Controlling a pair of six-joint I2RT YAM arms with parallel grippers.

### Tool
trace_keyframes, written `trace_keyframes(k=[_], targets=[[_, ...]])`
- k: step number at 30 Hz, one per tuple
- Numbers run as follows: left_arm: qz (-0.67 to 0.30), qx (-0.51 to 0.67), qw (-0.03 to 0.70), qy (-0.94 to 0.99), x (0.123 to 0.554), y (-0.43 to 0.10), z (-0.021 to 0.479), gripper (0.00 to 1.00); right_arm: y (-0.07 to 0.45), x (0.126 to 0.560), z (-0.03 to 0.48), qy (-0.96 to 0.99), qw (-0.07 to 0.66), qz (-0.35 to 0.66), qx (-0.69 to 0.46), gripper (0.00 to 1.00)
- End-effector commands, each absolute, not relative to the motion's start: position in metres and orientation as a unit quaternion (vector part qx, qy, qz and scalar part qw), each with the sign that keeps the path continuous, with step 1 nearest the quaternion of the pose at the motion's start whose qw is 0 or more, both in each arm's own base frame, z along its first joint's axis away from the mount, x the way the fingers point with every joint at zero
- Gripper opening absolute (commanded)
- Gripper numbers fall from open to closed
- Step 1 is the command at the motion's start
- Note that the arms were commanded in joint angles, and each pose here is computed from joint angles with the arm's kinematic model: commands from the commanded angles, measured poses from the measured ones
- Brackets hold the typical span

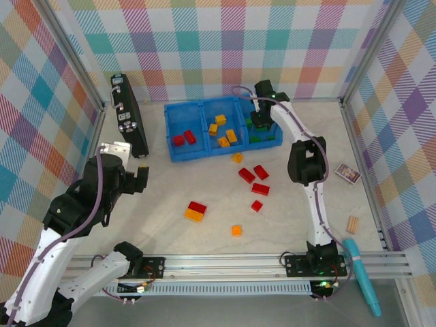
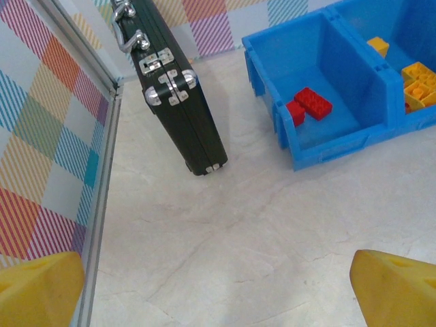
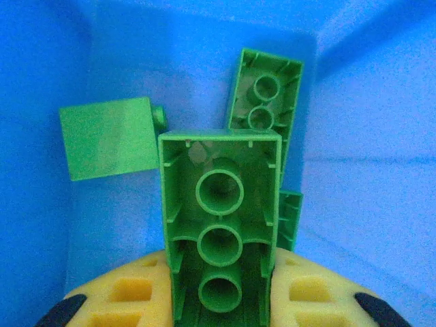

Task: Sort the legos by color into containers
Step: Place the lego in the container.

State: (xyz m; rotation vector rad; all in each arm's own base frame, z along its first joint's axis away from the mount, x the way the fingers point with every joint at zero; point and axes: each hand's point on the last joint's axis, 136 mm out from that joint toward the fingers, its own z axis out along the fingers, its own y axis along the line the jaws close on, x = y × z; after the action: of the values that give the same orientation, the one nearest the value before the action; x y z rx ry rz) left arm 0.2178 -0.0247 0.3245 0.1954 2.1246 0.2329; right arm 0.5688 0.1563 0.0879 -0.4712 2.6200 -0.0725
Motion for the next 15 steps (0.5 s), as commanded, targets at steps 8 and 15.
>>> trace_keyframes(k=[8, 15], targets=[[0.087, 0.07, 0.469, 0.876, 0.217, -0.025, 0.321, 1.0, 0.158, 0.56, 0.134, 0.947, 0.264, -0.008, -0.183, 0.46], [0.078, 0.061, 0.482, 0.87, 0.207, -0.02, 0.324, 1.0, 0.164, 0.52, 0.177, 0.938, 0.291, 0.013, -0.188, 0.62]])
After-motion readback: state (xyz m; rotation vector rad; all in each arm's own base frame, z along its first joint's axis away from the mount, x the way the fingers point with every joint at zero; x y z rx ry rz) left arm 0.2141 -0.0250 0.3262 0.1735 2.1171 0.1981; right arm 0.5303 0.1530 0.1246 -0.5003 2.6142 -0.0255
